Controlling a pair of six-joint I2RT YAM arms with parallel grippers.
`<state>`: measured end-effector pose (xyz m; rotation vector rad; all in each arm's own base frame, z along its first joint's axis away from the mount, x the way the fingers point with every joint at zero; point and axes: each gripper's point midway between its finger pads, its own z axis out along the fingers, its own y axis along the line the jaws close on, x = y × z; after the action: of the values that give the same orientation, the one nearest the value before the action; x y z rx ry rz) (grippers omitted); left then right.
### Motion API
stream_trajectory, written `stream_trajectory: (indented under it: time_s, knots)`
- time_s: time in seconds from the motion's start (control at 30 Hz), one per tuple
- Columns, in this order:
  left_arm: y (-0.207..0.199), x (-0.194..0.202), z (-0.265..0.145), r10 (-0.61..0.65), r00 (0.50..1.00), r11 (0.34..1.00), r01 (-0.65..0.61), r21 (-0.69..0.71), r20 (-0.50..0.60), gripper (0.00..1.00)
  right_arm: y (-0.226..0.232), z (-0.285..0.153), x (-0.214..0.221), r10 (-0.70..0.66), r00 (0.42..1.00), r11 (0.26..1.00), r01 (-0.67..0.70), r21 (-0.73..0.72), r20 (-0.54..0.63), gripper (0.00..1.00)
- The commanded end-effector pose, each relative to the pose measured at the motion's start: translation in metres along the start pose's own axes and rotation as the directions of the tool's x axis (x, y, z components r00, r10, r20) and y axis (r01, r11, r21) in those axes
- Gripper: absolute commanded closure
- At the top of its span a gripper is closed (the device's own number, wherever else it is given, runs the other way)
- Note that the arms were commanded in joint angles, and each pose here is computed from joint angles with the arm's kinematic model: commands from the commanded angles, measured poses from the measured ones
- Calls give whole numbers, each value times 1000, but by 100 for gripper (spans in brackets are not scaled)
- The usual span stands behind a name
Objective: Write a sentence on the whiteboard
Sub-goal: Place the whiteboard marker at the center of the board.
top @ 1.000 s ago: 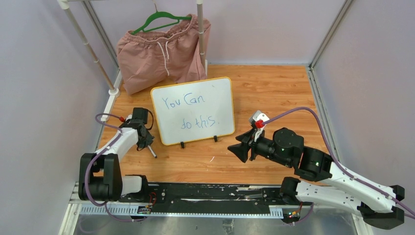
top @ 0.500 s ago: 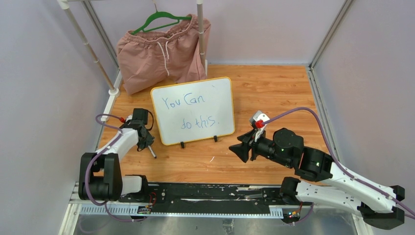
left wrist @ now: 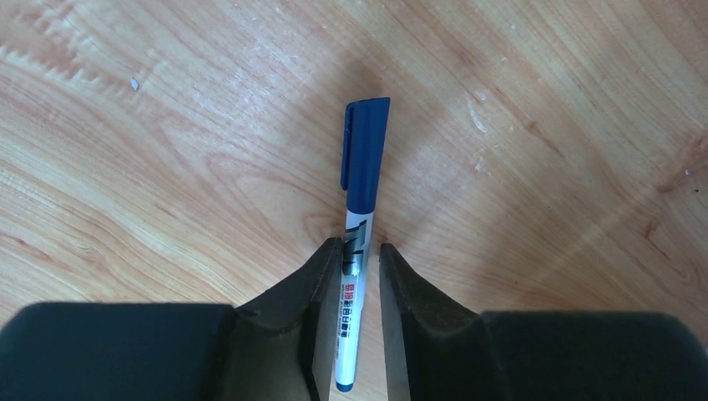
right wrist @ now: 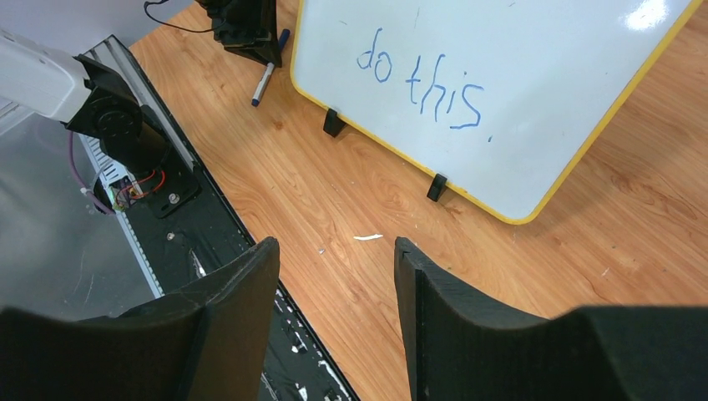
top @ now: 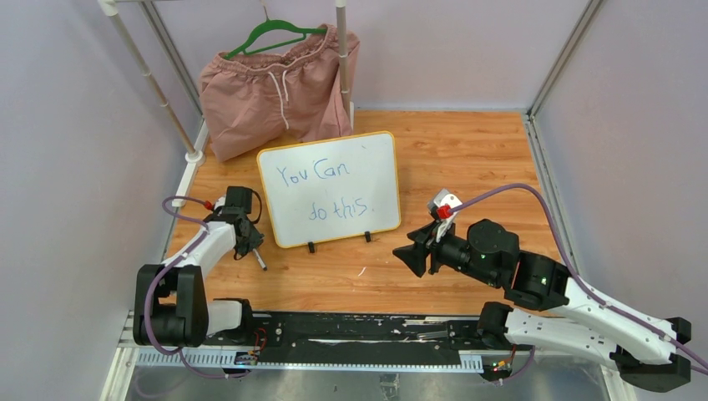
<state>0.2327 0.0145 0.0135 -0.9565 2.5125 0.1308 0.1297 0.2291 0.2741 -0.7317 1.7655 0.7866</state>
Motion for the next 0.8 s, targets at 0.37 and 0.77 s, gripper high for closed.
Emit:
stream_trajectory:
  time_s: [0.37, 0.77]
  knots:
    - [9, 14, 10, 0, 999, 1000, -1, -21, -36, 57, -8, -4, -2, 18, 1000, 999, -18, 38, 11, 43]
    - [13, 14, 7, -5, 1000, 999, 4, -37, -25, 55, -9, -4, -1, 17, 1000, 999, -17, 46, 10, 43]
